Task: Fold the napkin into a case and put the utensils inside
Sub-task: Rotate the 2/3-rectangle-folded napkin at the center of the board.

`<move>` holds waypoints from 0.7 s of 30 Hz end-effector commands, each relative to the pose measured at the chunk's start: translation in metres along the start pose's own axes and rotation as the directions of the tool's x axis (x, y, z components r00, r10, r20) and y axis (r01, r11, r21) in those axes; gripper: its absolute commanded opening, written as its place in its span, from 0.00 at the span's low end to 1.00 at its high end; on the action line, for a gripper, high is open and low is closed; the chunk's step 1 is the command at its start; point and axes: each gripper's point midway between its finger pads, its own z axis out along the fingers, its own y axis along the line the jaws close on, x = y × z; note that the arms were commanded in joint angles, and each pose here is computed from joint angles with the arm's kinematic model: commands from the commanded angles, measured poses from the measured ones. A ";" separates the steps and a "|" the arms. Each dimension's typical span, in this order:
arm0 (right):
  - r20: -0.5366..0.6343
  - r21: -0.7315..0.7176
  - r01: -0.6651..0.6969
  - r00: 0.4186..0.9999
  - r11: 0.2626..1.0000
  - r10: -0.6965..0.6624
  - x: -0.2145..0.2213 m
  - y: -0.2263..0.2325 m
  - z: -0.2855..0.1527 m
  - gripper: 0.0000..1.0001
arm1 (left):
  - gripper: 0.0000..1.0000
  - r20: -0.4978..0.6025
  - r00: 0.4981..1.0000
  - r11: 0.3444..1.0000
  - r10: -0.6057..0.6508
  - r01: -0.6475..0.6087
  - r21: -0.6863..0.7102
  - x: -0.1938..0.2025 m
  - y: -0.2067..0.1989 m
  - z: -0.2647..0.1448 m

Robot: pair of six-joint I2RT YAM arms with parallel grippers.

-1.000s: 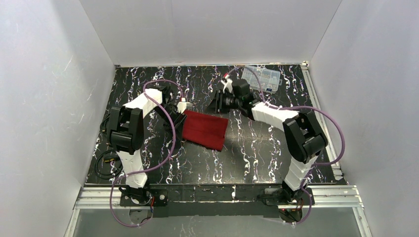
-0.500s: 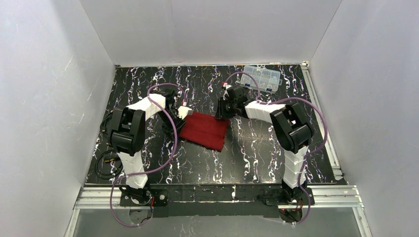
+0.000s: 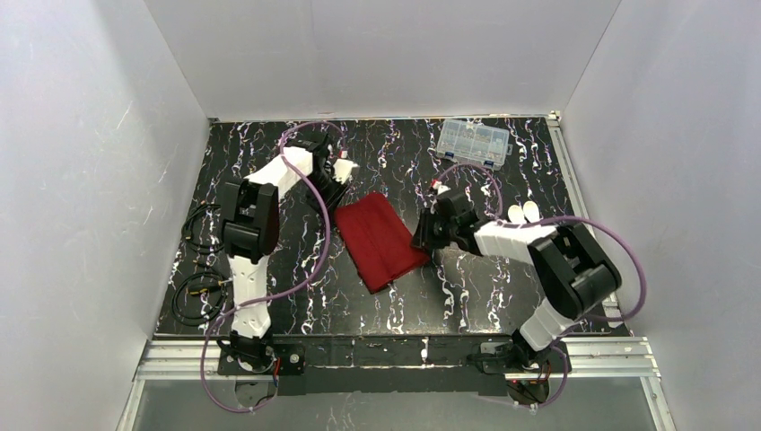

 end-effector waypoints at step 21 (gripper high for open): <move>-0.176 -0.108 0.022 0.984 0.994 -0.041 0.101 0.076 -0.027 0.37 | 0.30 0.045 0.992 0.991 0.121 -0.124 0.057 -0.110 -0.065 0.019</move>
